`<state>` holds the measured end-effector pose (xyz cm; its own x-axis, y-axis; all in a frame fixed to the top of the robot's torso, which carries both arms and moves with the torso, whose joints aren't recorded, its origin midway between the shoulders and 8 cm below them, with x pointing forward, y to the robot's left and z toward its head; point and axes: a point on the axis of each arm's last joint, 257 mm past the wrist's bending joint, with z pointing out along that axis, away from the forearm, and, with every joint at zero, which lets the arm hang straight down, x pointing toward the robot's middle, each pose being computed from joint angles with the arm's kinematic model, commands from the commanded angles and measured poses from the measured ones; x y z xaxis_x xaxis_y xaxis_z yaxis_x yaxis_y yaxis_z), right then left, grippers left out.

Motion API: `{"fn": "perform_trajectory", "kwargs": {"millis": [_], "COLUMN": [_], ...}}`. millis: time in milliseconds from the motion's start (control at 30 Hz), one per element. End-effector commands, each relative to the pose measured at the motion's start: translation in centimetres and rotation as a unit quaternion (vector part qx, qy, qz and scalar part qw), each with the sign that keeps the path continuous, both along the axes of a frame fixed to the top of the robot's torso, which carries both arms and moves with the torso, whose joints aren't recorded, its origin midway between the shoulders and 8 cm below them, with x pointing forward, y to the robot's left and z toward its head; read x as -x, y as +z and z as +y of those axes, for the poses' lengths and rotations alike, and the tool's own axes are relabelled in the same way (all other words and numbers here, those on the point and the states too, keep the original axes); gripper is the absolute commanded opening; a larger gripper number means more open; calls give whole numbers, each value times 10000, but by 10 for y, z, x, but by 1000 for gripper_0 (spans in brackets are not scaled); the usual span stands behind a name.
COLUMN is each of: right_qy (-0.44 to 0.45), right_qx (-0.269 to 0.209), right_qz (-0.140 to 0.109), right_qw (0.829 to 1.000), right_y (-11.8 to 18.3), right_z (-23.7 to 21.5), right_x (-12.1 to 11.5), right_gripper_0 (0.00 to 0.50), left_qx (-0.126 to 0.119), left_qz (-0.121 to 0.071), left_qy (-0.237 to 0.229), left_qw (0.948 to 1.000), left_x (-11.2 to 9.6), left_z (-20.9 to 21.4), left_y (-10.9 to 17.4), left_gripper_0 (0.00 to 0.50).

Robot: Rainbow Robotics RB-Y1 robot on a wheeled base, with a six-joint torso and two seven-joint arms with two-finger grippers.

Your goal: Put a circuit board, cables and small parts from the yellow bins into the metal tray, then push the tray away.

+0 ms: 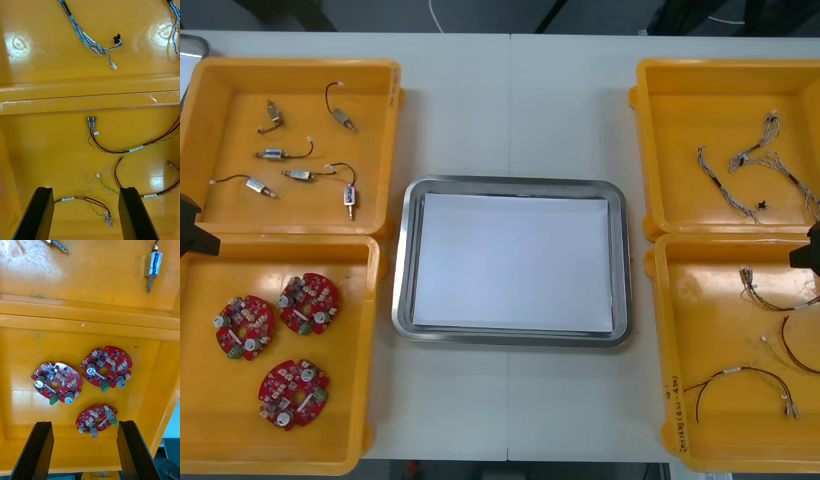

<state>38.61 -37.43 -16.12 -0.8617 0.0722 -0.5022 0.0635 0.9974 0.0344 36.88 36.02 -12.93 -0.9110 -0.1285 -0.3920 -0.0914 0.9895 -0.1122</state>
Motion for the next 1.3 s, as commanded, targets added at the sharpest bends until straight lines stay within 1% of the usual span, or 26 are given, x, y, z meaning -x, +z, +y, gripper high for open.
{"fn": "perform_trajectory", "kwargs": {"millis": [33,1300], "right_qy": [-23,-23], "right_qx": [247,247], "right_qz": [-52,-52], "right_qw": [9997,9997], "right_y": [10,10], "right_z": [-18,-18], "right_x": [3,3], "right_gripper_0": [500,500], "left_qx": [-463,-463], "left_qz": [-142,-142], "left_qy": [-398,-398], "left_qw": [9980,9980], "left_x": [3,3], "left_z": [14,14], "left_y": [12,12], "left_gripper_0": [500,500]}}
